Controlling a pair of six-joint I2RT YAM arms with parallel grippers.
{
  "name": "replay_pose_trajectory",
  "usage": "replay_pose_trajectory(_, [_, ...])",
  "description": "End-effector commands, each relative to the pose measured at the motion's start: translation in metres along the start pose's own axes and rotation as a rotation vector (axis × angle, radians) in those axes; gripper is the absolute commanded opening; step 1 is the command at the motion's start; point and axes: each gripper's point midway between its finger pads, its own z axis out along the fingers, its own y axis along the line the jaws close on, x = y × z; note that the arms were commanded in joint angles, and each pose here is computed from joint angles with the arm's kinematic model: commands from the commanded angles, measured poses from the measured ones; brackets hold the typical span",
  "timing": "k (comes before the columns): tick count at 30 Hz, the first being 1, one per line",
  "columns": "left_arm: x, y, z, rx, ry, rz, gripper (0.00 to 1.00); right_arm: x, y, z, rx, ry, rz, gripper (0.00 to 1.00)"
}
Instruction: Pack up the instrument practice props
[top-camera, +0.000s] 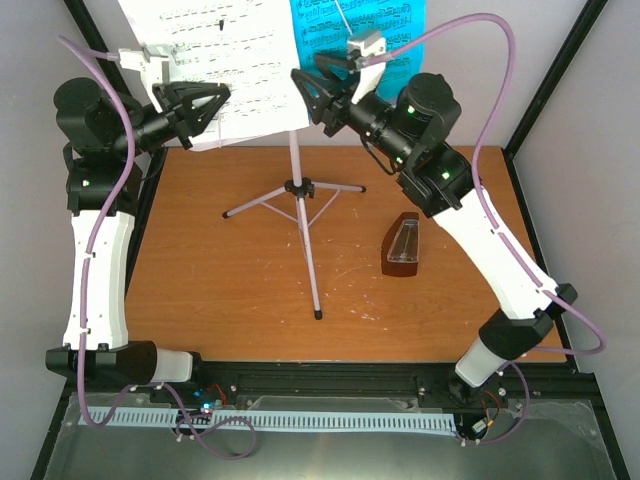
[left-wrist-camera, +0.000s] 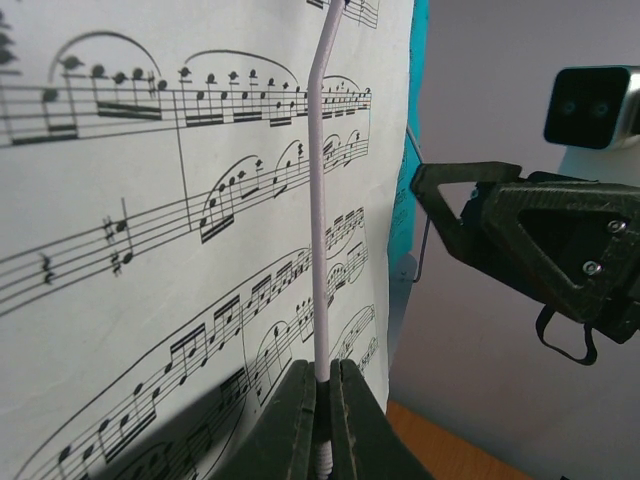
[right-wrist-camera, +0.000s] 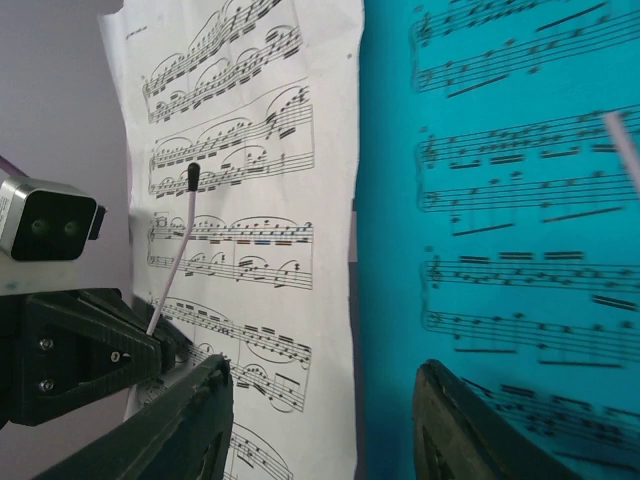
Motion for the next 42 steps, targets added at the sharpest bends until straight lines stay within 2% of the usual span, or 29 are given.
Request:
replay_pose_trajectory(1, [0.012, -0.007, -0.001, 0.034, 0.041, -0.045, 0.00, 0.026, 0.001, 0.012, -0.030, 0.103, 0.051, 0.55])
replay_pose_trajectory(9, [0.012, -0.008, -0.001, 0.040, 0.042, -0.048, 0.00, 0.024, 0.008, 0.022, -0.082, 0.102, 0.055, 0.55])
replay_pose_trajectory(13, [0.012, -0.007, 0.000, 0.040, 0.042, -0.049, 0.00, 0.029, 0.009, 0.029, -0.102, 0.104, 0.060, 0.47])
replay_pose_trajectory(15, [0.013, -0.007, 0.000, 0.041, 0.043, -0.051, 0.00, 0.030, 0.009, 0.032, -0.105, 0.102, 0.060, 0.37])
replay_pose_trajectory(18, [0.012, -0.007, 0.000, 0.040, 0.042, -0.050, 0.00, 0.029, 0.011, 0.033, -0.115, 0.095, 0.057, 0.07])
replay_pose_trajectory(19, [0.013, -0.006, 0.000, 0.039, 0.043, -0.051, 0.00, 0.027, 0.011, 0.032, -0.115, 0.089, 0.054, 0.03])
replay_pose_trajectory(25, [0.012, -0.005, -0.001, 0.025, 0.038, -0.050, 0.00, 0.017, 0.003, 0.011, -0.046, 0.034, 0.029, 0.03])
replay_pose_trajectory(29, [0.009, -0.004, -0.001, 0.013, 0.030, -0.045, 0.02, 0.000, -0.022, -0.028, 0.143, -0.047, 0.005, 0.03])
replay_pose_trajectory(31, [0.010, -0.002, -0.001, 0.008, 0.029, -0.049, 0.05, -0.008, -0.032, -0.055, 0.231, -0.088, -0.021, 0.03])
replay_pose_trajectory(35, [0.010, 0.000, 0.001, 0.007, 0.027, -0.070, 0.20, -0.027, -0.036, -0.114, 0.319, -0.156, -0.056, 0.03])
replay_pose_trajectory(37, [0.009, 0.000, 0.000, 0.006, 0.023, -0.075, 0.32, -0.028, -0.035, -0.134, 0.338, -0.156, -0.066, 0.03])
replay_pose_trajectory(42, [0.011, -0.007, -0.002, 0.028, 0.023, -0.071, 0.53, -0.022, -0.022, -0.174, 0.300, -0.149, -0.055, 0.03])
